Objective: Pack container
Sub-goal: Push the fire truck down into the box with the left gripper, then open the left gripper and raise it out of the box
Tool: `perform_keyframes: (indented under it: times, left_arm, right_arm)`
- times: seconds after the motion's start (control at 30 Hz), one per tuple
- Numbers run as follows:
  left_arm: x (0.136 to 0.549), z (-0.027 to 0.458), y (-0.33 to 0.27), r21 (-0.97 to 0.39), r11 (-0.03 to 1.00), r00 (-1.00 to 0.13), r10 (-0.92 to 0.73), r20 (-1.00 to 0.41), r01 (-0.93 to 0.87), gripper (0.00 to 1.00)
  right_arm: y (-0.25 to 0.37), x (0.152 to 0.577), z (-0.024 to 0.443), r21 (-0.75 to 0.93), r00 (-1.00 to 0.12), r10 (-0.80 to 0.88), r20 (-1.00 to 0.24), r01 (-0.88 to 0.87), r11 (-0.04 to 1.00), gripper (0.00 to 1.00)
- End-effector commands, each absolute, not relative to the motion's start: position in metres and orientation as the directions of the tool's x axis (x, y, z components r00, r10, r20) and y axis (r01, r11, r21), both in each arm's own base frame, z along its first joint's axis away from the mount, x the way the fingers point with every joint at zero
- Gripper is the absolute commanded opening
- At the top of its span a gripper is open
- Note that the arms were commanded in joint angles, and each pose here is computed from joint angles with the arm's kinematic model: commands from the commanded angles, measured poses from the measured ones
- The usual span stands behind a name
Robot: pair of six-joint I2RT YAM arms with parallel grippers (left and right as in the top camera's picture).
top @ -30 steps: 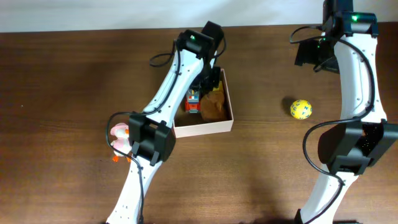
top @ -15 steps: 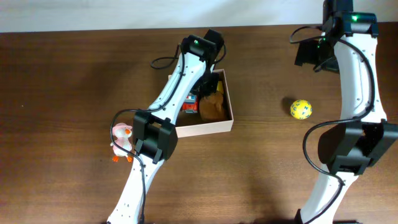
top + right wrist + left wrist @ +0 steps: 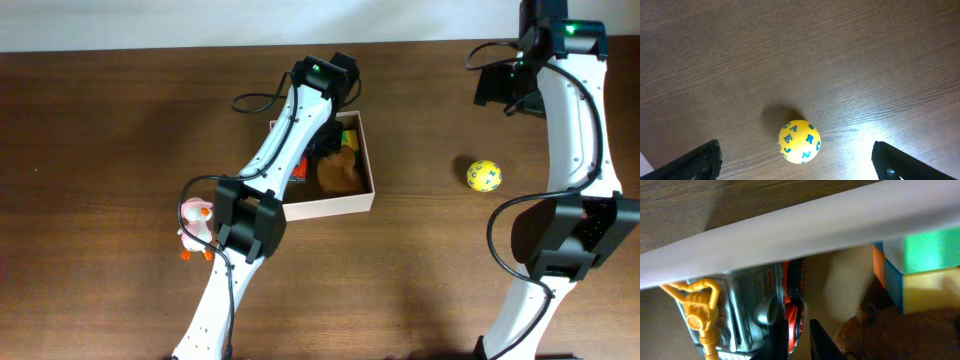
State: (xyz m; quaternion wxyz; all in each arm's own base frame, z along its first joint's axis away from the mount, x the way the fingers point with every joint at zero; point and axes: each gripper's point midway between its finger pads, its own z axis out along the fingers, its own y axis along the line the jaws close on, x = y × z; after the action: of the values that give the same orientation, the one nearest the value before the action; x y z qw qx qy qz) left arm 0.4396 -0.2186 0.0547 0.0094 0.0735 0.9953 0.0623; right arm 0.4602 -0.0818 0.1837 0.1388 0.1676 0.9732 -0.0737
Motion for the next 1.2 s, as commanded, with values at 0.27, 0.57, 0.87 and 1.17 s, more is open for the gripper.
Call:
perform_keyframes:
  times: [0.27,0.57,0.87,1.17]
  left_arm:
    - [0.439,0.046,-0.231,0.055,0.991,-0.992,0.123,0.001,0.123,0.16]
    - [0.463,0.047,-0.246,0.019,0.971,-0.966,0.24,-0.101,0.239,0.11]
    - [0.48,0.05,-0.254,0.017,0.95,-0.935,0.308,-0.174,0.31,0.1]
    - [0.484,0.05,-0.245,0.079,0.938,-0.921,0.347,-0.176,0.338,0.03]
  right_arm:
    - [-0.082,0.461,0.194,-0.107,-0.899,0.297,-0.321,0.346,0.932,0.99]
    - [-0.082,0.461,0.194,-0.106,-0.899,0.297,-0.321,0.345,0.932,0.99]
    - [-0.082,0.461,0.194,-0.107,-0.899,0.297,-0.321,0.346,0.932,0.99]
    - [-0.082,0.461,0.194,-0.107,-0.899,0.297,-0.321,0.346,0.932,0.99]
